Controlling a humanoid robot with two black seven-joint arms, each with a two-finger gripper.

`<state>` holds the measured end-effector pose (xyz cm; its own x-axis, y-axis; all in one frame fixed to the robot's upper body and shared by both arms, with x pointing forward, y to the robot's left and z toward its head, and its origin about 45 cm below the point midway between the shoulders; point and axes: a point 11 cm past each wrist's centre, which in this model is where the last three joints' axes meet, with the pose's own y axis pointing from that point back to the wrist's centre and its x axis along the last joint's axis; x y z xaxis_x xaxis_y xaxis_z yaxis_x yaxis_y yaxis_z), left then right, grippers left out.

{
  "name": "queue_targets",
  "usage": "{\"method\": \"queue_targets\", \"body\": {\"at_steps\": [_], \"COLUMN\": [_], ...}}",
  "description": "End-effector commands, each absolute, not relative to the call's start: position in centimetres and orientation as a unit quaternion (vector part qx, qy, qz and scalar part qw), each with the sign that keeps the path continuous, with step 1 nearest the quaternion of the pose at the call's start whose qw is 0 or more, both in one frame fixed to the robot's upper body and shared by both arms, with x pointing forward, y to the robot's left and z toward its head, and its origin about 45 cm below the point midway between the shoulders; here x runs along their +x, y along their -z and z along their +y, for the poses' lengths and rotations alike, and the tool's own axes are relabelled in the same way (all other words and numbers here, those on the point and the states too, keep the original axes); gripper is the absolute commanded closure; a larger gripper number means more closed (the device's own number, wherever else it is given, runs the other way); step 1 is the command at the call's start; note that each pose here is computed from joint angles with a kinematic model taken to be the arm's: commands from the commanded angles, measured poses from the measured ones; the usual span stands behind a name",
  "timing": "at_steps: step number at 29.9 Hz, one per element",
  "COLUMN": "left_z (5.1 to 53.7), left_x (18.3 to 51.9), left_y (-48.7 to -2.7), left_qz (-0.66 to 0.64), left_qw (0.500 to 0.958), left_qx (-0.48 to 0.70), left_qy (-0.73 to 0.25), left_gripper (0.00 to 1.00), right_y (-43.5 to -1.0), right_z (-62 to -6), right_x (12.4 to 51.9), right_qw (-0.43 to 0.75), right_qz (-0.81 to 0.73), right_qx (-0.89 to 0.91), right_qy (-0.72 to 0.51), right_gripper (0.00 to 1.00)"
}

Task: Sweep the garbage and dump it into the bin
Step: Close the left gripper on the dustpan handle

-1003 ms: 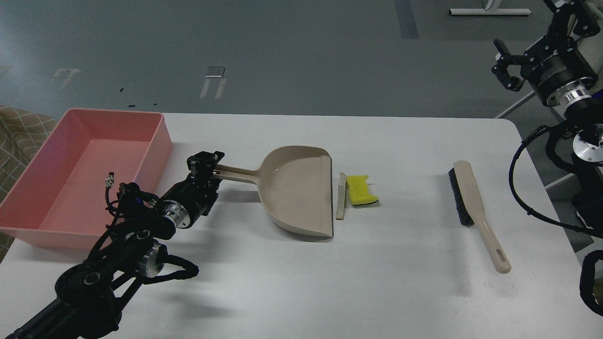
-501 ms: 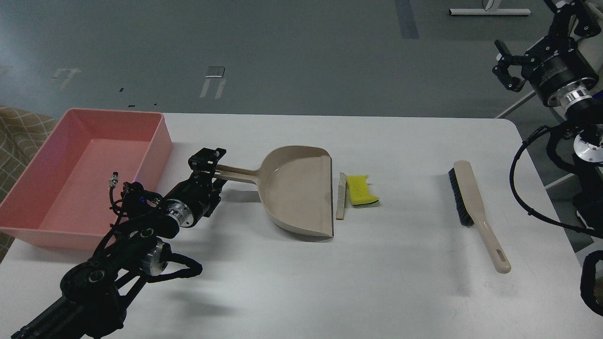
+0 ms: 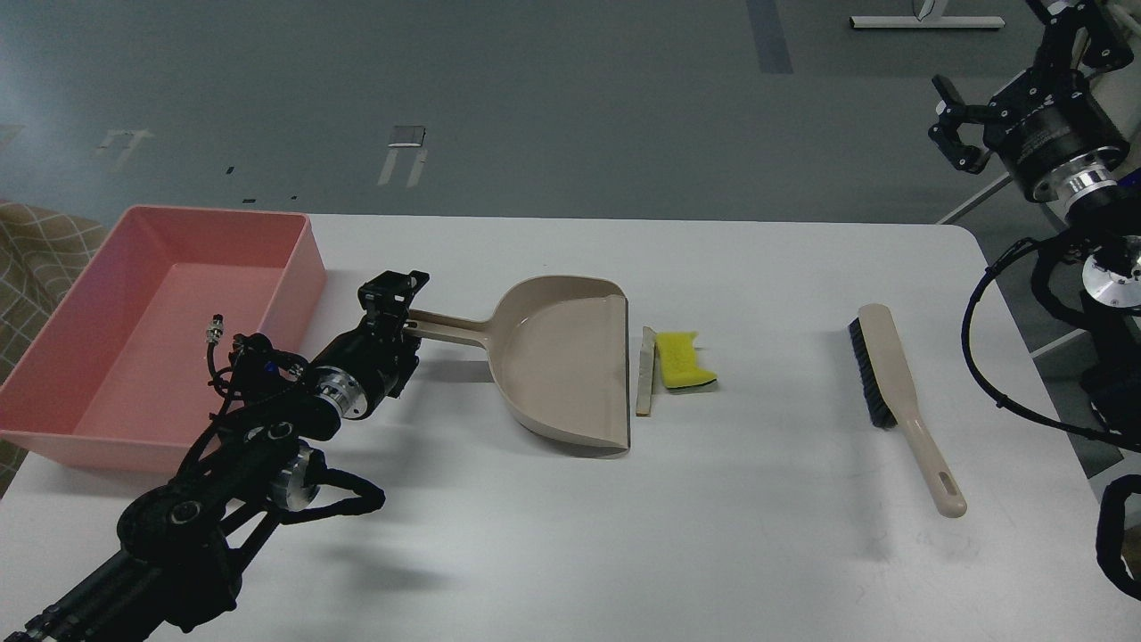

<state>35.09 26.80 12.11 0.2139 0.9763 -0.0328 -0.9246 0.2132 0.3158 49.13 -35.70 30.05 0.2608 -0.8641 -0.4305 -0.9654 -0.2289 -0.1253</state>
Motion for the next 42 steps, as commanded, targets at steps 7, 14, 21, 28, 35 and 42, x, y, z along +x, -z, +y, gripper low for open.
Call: {"method": "queue_targets", "body": {"at_steps": [7,14,21,28,35,42], "left_z": [26.2,25.8,25.9,25.9,25.8,25.7], "left_x": [34.6,34.6,34.6,34.6,34.5,34.5], "left_y": [-11.6,-11.5,-11.3,-11.2,-11.2,-11.2], "left_qz": [0.115,0.116,0.119,0.120,0.122,0.123], "left_qw": [0.778,0.781,0.780,0.780,0.784,0.786], "left_qx": [0.123,0.125,0.129,0.130,0.130,0.128], "left_qy": [-0.605,-0.601,-0.601,-0.600,-0.594,-0.592], "left_gripper": [0.49,0.49,0.55,0.62,0.67,0.77], "right_y": [-30.1,-29.9,-29.8,-29.8,-29.7,-29.7], "right_z": [-35.7,-35.8,-35.8,-35.8,-35.9,-35.9], "right_x": [49.1,49.1,49.0,49.0,49.0,49.0], "right_qw": [0.186,0.185,0.184,0.185,0.185,0.185], "right_qz": [0.592,0.593,0.593,0.594,0.594,0.595], "right_qx": [-0.772,-0.771,-0.771,-0.771,-0.770,-0.770], "right_qy": [-0.136,-0.137,-0.138,-0.138,-0.139,-0.139], "right_gripper": [0.00,0.00,0.00,0.00,0.00,0.00]}}
